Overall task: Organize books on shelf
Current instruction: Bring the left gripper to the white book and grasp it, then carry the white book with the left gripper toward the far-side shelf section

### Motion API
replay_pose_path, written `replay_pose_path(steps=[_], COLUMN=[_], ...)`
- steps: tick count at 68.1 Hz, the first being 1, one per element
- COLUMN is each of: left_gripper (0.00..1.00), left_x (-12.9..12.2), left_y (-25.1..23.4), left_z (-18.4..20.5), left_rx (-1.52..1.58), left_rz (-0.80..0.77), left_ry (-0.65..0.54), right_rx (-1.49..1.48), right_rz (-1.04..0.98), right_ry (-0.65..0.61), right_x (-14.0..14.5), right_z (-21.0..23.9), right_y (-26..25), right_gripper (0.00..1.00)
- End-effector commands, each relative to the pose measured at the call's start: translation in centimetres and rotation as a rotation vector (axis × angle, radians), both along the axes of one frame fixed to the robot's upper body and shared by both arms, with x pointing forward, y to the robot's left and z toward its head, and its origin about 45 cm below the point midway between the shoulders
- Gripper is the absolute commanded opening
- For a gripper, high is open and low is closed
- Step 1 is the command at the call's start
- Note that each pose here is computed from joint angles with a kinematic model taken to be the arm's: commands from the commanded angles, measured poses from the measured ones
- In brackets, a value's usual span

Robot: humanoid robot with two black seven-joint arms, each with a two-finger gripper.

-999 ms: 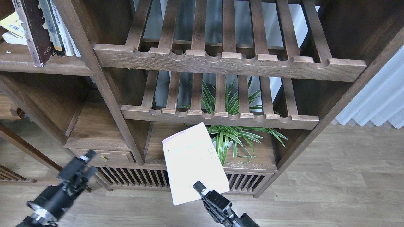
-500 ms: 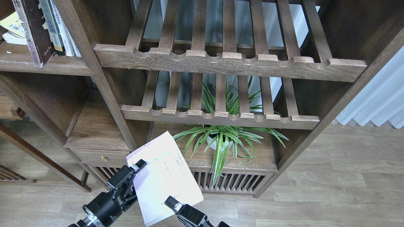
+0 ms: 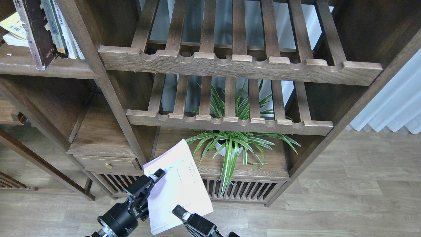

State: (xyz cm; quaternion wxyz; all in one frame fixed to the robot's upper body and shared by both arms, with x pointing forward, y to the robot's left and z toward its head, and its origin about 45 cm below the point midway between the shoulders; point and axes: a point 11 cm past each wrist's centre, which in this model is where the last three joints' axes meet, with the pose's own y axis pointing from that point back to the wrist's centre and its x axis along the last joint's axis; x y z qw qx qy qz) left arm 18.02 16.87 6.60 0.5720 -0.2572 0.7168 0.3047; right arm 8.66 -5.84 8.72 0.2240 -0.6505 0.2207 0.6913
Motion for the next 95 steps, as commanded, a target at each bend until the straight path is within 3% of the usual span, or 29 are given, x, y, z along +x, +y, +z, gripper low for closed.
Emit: replay_pose_path(steps=[1, 11, 51, 53, 55, 58, 59, 60, 67, 95], left_gripper=[0.14, 0.09, 0.08, 0.08, 0.08, 0.08, 0.08, 0.08, 0.08, 0.08], left_x=[0.4, 0.8, 0.4, 0.4, 0.5, 0.7, 0.8, 0.9, 1.2, 4.2], left_y=[-0.3, -0.1, 1.8, 2.0, 2.2, 2.5, 2.8, 2.9, 4.8, 15.3], left_z=[0.2, 0.4, 0.7, 0.7, 0.7, 0.8, 0.8, 0.9, 1.3, 7.6], left_rx=[-0.008, -0.001, 0.050, 0.054, 0.059, 0.063, 0.069, 0.070, 0.112, 0.301], left_rz=[0.014, 0.027, 0.002, 0.001, 0.003, 0.010, 0.014, 0.015, 0.017, 0.145], left_ry=[-0.008, -0.016, -0.029, -0.028, -0.030, -0.033, -0.036, -0.039, -0.057, -0.233], right_rx=[-0.004, -0.024, -0.078, -0.078, -0.078, -0.079, -0.077, -0.078, -0.077, -0.096], right_rz=[-0.002, -0.014, -0.089, -0.088, -0.088, -0.083, -0.082, -0.078, -0.080, -0.088], right_ry=[0.001, 0.015, 0.040, 0.038, 0.038, 0.035, 0.034, 0.030, 0.032, 0.052], right_x=[0.0, 0.1, 1.3, 1.3, 1.3, 1.3, 1.4, 1.4, 1.4, 1.4], right_z=[-0.1, -0.8, -2.6, -2.6, -2.6, -2.5, -2.5, -2.4, -2.5, -3.3], right_y=[-0.1, -0.6, -2.6, -2.6, -2.6, -2.5, -2.5, -2.4, -2.4, -2.9], right_gripper=[0.10, 0.12, 0.14, 0.19, 0.29, 0.52, 0.69, 0.75, 0.99, 1.00])
